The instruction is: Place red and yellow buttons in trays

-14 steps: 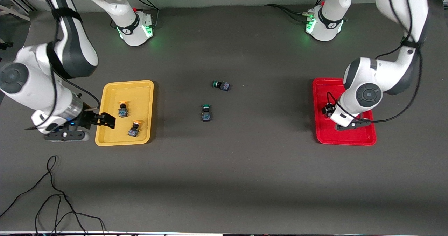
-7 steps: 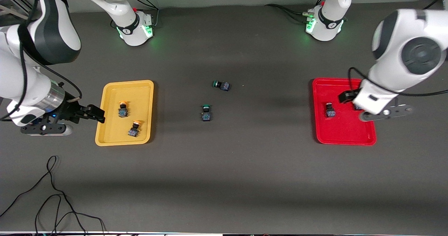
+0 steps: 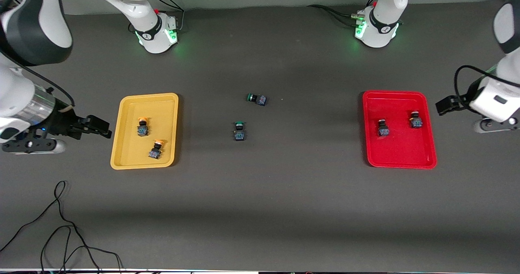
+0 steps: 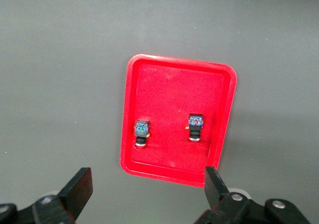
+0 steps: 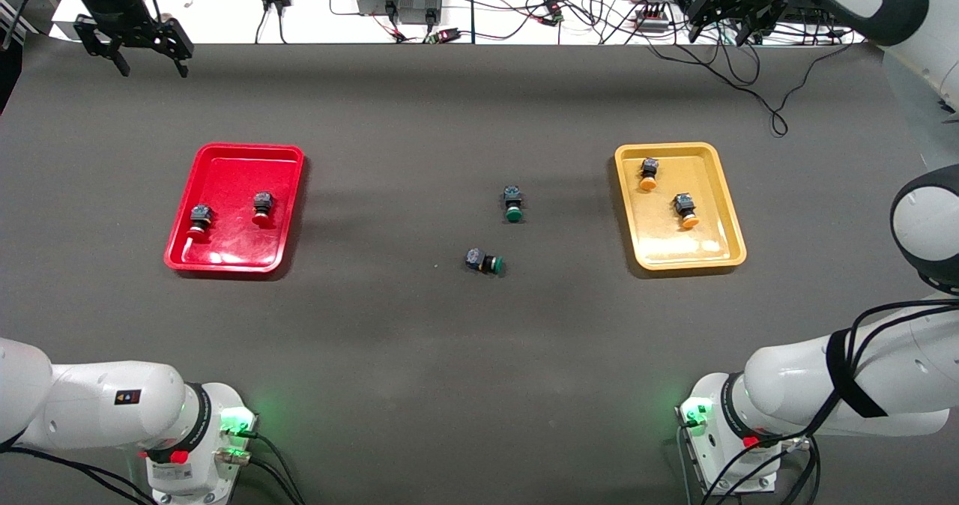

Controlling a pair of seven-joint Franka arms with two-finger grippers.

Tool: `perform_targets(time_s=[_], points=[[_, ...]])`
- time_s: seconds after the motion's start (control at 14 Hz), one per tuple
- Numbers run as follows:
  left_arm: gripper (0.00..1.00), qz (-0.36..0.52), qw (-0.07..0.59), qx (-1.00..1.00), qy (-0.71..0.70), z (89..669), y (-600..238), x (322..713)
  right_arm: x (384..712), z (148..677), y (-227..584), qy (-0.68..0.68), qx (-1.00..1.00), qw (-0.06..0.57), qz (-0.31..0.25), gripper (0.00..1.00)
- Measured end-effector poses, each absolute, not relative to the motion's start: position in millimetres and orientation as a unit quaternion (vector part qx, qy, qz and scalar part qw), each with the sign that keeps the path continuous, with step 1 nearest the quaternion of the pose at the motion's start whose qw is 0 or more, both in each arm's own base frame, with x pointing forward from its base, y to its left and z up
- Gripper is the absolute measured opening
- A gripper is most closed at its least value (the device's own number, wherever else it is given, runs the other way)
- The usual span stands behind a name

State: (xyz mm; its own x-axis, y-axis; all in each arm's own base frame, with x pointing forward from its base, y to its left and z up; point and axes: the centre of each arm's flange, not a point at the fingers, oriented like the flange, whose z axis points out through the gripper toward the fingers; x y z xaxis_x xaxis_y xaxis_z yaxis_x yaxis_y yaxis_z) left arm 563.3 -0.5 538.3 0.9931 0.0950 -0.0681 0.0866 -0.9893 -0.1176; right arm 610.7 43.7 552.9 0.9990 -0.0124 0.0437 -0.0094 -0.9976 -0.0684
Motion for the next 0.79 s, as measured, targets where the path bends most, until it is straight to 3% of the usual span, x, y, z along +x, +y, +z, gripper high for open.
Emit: perform_targets(time_s=[0.79], points=[[1.0, 0.011, 0.031, -0.999, -0.039, 563.4, -18.5, 569.5, 602.3, 576.5, 24.3, -0.032, -0.999, 0.031, 0.006, 1.0]])
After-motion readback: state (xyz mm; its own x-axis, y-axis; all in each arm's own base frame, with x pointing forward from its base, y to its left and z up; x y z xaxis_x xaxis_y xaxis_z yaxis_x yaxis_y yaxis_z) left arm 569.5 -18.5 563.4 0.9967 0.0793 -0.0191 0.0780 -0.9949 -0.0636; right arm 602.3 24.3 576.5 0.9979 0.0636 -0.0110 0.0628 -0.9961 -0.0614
